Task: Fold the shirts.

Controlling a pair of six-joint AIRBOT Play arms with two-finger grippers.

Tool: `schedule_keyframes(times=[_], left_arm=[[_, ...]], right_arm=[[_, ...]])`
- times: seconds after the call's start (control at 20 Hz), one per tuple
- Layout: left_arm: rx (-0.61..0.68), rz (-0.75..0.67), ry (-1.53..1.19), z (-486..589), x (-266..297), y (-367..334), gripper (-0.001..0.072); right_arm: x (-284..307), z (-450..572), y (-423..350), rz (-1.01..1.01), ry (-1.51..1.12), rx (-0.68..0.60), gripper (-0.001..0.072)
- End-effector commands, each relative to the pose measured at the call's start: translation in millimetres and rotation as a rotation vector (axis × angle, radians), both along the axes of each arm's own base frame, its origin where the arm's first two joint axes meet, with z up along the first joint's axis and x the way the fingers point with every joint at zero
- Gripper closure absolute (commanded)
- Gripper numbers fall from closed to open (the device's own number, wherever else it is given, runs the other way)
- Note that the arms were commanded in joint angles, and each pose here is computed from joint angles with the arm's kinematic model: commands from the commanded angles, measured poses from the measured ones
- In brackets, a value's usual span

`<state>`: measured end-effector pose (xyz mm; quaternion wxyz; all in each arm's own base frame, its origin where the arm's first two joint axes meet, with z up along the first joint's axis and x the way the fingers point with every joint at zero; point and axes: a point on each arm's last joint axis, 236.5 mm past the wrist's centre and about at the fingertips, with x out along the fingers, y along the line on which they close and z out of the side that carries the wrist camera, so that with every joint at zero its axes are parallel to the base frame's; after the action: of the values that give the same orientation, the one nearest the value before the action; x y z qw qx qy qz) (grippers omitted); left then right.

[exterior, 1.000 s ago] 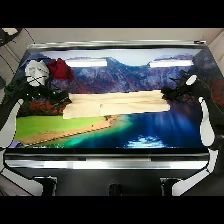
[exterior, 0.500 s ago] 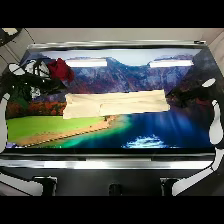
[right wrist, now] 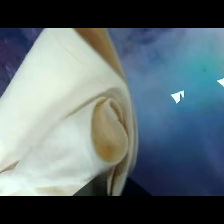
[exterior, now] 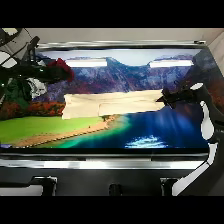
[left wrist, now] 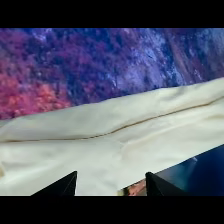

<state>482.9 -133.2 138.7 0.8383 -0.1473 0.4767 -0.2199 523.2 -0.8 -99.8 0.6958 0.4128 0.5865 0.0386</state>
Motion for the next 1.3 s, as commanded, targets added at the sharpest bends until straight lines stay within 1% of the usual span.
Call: schedule_keyframes(times=[0.0, 0.05, 0.1, 0.2, 0.3, 0.45, 0.55, 0.75, 0.9, 1.05, 1.15, 1.25], left_arm=[[-0.008, -0.083, -0.008, -1.8, -14.4, -46.1, 0.0316], [-0.01, -0.103, 0.001, -10.3, -18.8, -60.4, 0.055], [-0.012, -0.122, 0.005, -21.3, -23.2, -77.5, 0.0683], [-0.02, -0.146, 0.003, -45.6, -30.0, -112.0, 0.0685], [-0.037, -0.161, 0.074, -77.0, -42.7, -147.1, 0.0684], [-0.185, -0.178, 0.236, -118.5, -64.6, -217.1, 0.0685], [-0.265, -0.172, 0.309, -137.4, -72.6, -246.4, 0.0685], [-0.356, -0.135, 0.387, -157.0, -74.6, -269.9, 0.0686], [-0.468, -0.162, 0.423, -159.7, -86.1, -307.0, 0.0687], [-0.496, -0.201, 0.43, -165.3, -87.1, -339.0, 0.0686], [-0.515, -0.18, 0.495, -175.9, -88.3, -356.9, 0.0686], [-0.539, -0.231, 0.545, -182.4, -102.8, -378.2, 0.0687]], right_arm=[[21.9, 25.7, 19.3, 0.042, -0.139, -0.019, 0.0675], [23.4, 43.5, 20.9, 0.078, -0.193, -0.04, 0.0676], [22.6, 64.2, 21.6, 0.107, -0.237, -0.057, 0.0676], [15.9, 116.2, 23.6, 0.171, -0.339, -0.105, 0.0676], [-1.8, 170.1, 30.4, 0.23, -0.417, -0.136, 0.0676], [-33.6, 231.2, 46.2, 0.305, -0.496, -0.159, 0.0676], [-56.7, 258.5, 53.9, 0.354, -0.524, -0.191, 0.0676], [-96.6, 298.9, 63.7, 0.416, -0.566, -0.224, 0.0676], [-122.3, 313.0, 70.5, 0.462, -0.565, -0.225, 0.0676], [-139.2, 319.5, 74.6, 0.495, -0.557, -0.224, 0.0676], [-143.9, 324.8, 75.6, 0.499, -0.568, -0.23, 0.0676], [-145.9, 328.2, 76.2, 0.498, -0.577, -0.234, 0.0676]])
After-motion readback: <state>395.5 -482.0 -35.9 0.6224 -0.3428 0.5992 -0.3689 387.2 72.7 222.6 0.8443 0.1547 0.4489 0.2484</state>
